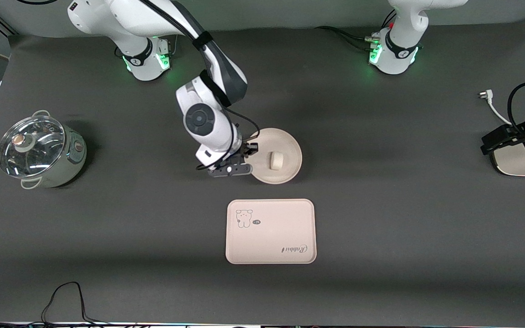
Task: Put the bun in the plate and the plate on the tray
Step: 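Carry the plate with the right gripper onto the white tray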
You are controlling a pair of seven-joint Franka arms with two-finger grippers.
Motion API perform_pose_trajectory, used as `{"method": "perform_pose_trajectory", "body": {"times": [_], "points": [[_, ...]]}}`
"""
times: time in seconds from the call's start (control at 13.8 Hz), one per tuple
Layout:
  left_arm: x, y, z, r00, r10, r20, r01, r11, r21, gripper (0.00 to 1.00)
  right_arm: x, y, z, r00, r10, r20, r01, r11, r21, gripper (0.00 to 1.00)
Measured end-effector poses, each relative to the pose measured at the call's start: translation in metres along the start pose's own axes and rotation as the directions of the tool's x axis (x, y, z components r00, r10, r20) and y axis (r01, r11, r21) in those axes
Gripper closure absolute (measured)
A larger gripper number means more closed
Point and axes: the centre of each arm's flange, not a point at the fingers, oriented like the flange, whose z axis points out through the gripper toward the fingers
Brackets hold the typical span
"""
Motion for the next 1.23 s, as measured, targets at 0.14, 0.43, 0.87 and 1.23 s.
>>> {"method": "perform_pose_trajectory", "body": {"times": [0.14, 0.43, 0.87, 1.23], "points": [[0.0, 0.0, -0.003, 1.0, 0.001, -0.006, -0.001, 1.0, -0.001, 0.0, 0.024, 0.005, -0.036, 0.998, 0.031, -0.05, -0.029, 0.998, 0.056, 0.95], [0.003, 0.005, 0.005, 1.0, 0.007, 0.005, -0.007, 1.0, 0.0, 0.0, 0.071, 0.015, -0.073, 0.989, 0.08, -0.126, -0.065, 0.991, 0.12, 0.95], [0.009, 0.004, 0.003, 0.999, 0.004, -0.035, -0.004, 1.0, -0.005, 0.0, 0.145, 0.024, 0.0, 0.982, 0.107, -0.157, -0.092, 0.991, 0.102, 0.95], [0.013, -0.023, -0.004, 0.998, -0.042, -0.055, 0.042, 0.999, 0.0, 0.0, 0.167, 0.032, 0.062, 0.966, 0.119, -0.228, -0.098, 0.99, 0.105, 0.95]]}}
